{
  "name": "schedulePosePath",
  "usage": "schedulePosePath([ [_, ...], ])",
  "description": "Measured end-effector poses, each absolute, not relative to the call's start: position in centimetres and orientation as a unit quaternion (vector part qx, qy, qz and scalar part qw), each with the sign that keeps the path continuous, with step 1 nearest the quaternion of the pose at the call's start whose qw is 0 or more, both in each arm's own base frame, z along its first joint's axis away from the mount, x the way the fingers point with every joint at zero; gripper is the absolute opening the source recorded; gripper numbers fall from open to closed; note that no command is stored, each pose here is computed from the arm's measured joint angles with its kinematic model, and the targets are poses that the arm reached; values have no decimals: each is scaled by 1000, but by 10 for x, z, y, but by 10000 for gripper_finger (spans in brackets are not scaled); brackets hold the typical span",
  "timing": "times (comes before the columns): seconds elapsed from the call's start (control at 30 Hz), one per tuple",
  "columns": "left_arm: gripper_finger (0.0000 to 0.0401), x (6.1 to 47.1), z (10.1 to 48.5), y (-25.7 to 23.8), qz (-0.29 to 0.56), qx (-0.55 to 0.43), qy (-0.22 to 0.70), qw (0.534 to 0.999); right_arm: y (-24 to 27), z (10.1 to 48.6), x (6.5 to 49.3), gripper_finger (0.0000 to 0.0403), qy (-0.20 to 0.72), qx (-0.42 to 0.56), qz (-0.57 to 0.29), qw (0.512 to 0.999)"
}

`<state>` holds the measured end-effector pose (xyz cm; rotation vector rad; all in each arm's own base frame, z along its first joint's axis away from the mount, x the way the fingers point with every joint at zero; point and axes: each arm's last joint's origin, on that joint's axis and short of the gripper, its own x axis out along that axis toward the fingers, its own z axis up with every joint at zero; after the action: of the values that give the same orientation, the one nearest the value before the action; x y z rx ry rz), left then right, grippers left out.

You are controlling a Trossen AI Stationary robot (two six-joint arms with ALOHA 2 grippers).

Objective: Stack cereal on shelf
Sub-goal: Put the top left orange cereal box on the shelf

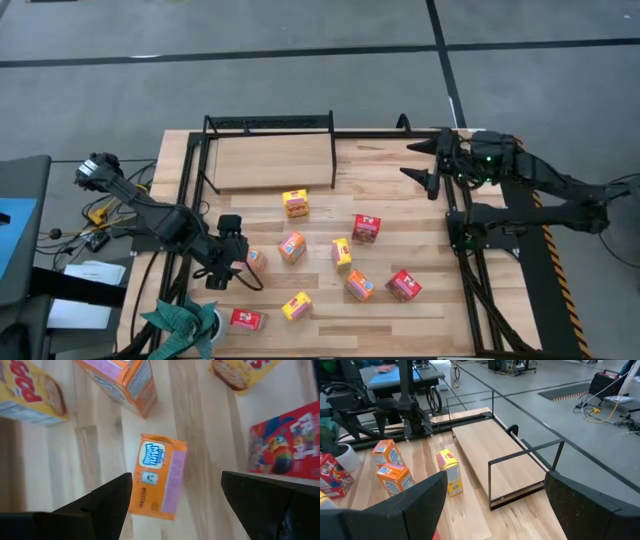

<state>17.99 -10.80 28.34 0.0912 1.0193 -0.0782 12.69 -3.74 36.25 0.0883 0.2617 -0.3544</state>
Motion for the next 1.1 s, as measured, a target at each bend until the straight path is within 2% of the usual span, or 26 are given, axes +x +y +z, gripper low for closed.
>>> schedulePosePath([
  [0.2,298,179,271,-105,-1,64,485,872,-39,360,133,360,142,45,-176,973],
  [0.4,298,180,265,-109,-26,43,488,872,-40,358,137,354,150,45,-176,972],
  [0.8,298,173,236,-105,-11,52,514,856,-40,358,137,356,148,53,-177,972],
  [1.1,298,175,237,-106,-19,57,507,860,-40,358,137,345,148,53,-177,972],
])
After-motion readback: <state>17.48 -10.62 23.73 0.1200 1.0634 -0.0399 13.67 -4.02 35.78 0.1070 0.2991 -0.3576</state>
